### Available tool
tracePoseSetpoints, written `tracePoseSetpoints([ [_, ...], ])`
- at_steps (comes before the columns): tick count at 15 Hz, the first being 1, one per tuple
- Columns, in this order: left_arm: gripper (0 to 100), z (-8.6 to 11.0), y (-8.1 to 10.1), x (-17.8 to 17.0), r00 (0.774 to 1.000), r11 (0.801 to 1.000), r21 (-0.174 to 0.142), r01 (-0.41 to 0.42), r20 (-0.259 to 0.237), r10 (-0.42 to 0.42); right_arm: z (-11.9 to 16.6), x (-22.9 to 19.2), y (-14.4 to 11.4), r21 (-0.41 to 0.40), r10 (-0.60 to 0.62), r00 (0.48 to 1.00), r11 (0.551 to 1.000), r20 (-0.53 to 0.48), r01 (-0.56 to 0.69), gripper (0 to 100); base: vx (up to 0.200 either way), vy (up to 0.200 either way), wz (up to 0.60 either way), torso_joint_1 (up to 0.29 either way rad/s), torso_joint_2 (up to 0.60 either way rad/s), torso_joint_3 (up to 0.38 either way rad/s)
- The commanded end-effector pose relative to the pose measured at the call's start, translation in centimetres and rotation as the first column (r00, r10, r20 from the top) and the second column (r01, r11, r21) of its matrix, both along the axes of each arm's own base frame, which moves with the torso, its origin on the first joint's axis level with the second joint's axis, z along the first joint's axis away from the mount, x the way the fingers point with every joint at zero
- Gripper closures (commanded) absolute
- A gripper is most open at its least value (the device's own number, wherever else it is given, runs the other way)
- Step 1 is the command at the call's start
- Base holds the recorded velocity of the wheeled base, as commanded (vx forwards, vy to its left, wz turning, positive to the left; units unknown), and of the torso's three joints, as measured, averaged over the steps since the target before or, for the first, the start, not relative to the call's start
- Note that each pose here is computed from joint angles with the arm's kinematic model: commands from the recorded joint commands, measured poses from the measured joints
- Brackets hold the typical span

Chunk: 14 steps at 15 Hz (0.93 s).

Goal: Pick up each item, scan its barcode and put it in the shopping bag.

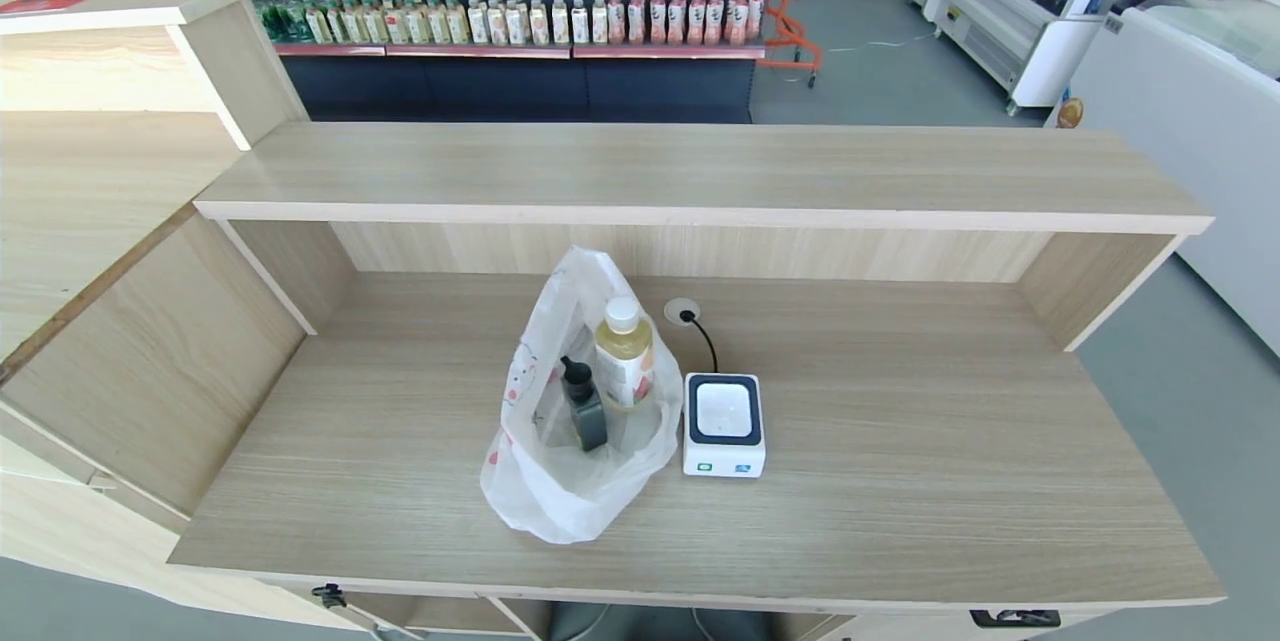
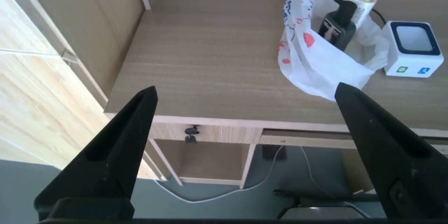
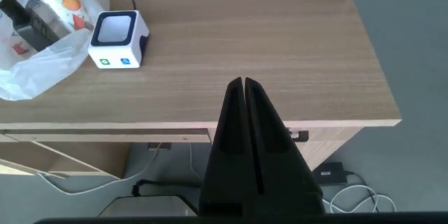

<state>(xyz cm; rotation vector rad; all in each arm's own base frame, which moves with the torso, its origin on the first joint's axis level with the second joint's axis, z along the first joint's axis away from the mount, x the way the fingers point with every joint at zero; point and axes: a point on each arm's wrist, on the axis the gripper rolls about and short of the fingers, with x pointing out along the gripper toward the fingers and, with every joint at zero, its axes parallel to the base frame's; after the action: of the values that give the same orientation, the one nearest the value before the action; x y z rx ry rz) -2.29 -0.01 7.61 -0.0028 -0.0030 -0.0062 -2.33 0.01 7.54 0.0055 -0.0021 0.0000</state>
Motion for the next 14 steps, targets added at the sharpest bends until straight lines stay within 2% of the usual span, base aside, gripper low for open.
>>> tracePoseSetpoints([
  [1,0,0.00,0.00,0.00,1.000,1.000,-0.002,0.000,0.000,0.000,0.00,0.04,0.00,0.001,0.000,1.000,1.000,-0.005,0.000,100,0.000,0.000,0.00,0.000,0.00,0.000],
  [4,0,0.00,0.00,0.02,1.000,1.000,0.000,0.001,-0.003,-0.002,0.00,0.04,0.00,0.001,0.000,1.000,1.000,-0.005,0.000,100,0.000,0.000,0.00,0.000,0.00,0.000],
  [10,0,0.00,0.00,0.00,1.000,1.000,-0.002,0.000,0.000,0.000,0.00,0.04,0.00,-0.001,0.000,1.000,1.000,-0.005,0.000,100,0.200,0.000,0.00,0.001,0.00,0.002],
  [14,0,0.00,0.00,0.00,1.000,1.000,-0.002,0.000,0.000,0.000,0.00,0.04,0.00,-0.002,0.000,1.000,1.000,-0.005,0.000,100,0.000,0.000,0.00,0.000,0.00,0.000],
])
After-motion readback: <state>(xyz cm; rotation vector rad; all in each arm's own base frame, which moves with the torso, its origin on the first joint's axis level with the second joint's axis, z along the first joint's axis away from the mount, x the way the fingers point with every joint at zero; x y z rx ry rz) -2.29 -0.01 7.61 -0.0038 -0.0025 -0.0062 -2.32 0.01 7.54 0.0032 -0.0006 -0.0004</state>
